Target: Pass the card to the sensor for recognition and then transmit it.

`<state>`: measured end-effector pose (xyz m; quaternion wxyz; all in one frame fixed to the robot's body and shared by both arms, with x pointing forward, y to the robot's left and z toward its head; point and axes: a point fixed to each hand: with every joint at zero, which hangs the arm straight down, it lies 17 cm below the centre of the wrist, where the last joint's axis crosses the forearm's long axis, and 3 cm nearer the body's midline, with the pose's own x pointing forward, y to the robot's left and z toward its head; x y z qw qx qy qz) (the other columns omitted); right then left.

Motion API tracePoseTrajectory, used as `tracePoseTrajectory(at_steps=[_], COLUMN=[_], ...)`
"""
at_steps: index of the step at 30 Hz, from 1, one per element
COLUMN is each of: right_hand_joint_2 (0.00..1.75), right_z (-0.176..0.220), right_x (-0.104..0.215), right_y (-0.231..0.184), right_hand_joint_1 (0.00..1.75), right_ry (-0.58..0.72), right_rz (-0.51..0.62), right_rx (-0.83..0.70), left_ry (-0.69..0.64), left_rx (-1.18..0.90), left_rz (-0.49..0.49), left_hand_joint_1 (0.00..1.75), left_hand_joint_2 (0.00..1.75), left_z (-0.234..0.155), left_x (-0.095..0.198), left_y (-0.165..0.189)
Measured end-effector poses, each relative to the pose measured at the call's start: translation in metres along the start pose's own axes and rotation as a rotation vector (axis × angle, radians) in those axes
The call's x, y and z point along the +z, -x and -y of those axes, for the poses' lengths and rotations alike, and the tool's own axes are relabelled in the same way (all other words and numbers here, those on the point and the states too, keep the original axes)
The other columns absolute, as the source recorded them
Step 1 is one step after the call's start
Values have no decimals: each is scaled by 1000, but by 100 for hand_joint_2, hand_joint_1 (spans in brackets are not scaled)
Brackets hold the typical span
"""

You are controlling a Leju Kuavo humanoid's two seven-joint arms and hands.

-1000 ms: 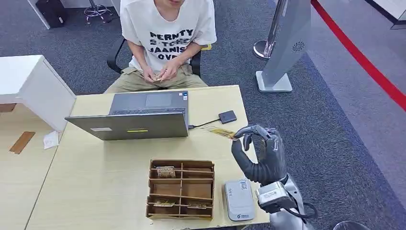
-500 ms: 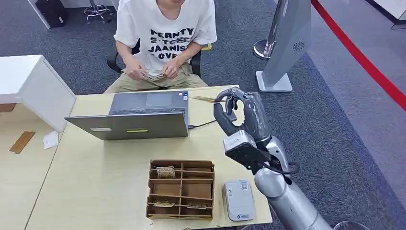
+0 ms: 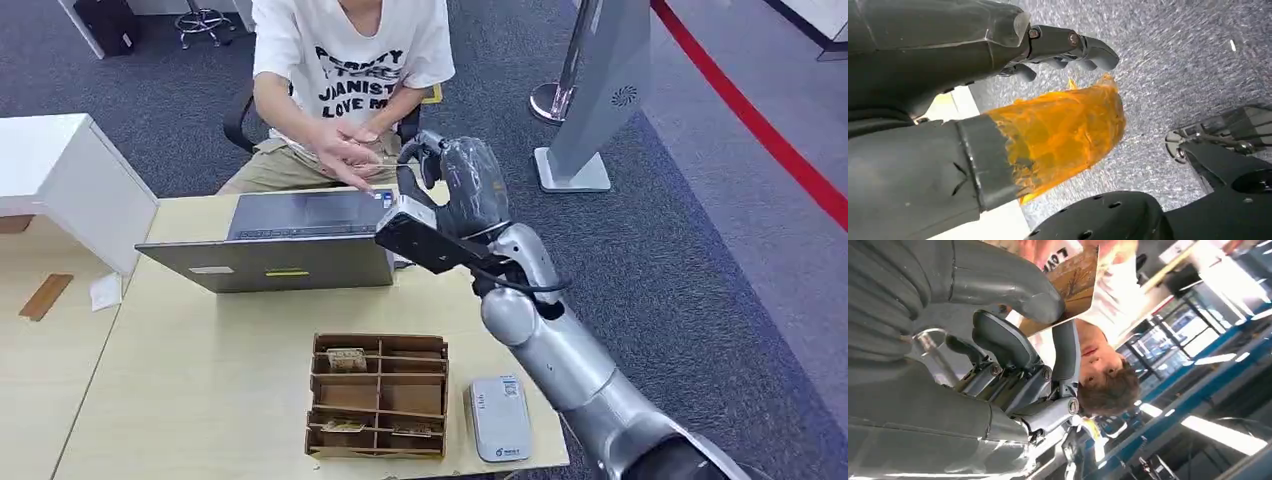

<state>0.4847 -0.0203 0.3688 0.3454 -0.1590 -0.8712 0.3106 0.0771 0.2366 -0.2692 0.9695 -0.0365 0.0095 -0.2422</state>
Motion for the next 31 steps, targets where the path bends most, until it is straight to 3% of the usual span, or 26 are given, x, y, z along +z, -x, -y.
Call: tracePoseTrajectory(at_steps=[9, 10, 11, 12, 13, 22, 31], right_hand_joint_2=[175, 175, 175, 175, 175, 175, 175], right_z=[-23, -27, -31, -34, -37, -59, -39], right_x=[-16, -16, -16, -15, -15, 1, 25], right_y=[21, 21, 21, 21, 20, 21, -20], right_hand_joint_1=[175, 148, 93, 7, 0, 0, 0], right_ry=[-57, -64, -72, -79, -87, -148, -21], right_rz=[-60, -62, -63, -63, -60, -89, -14], right_rx=[81, 83, 82, 83, 85, 14, -395], left_ry=[-6, -5, -5, -5, -4, 16, -2], left_rx=[-31, -30, -30, -28, -26, 38, 61], left_rz=[-2, -2, -2, -1, -1, 59, 1], left_hand_joint_1=[0, 0, 0, 0, 0, 0, 0], left_hand_joint_2=[0, 0, 0, 0, 0, 0, 0], left_z=[-3, -3, -3, -3, -2, 10, 6], left_x=[2, 2, 2, 2, 2, -3, -3], left_y=[-6, -6, -6, -6, -6, 1, 10])
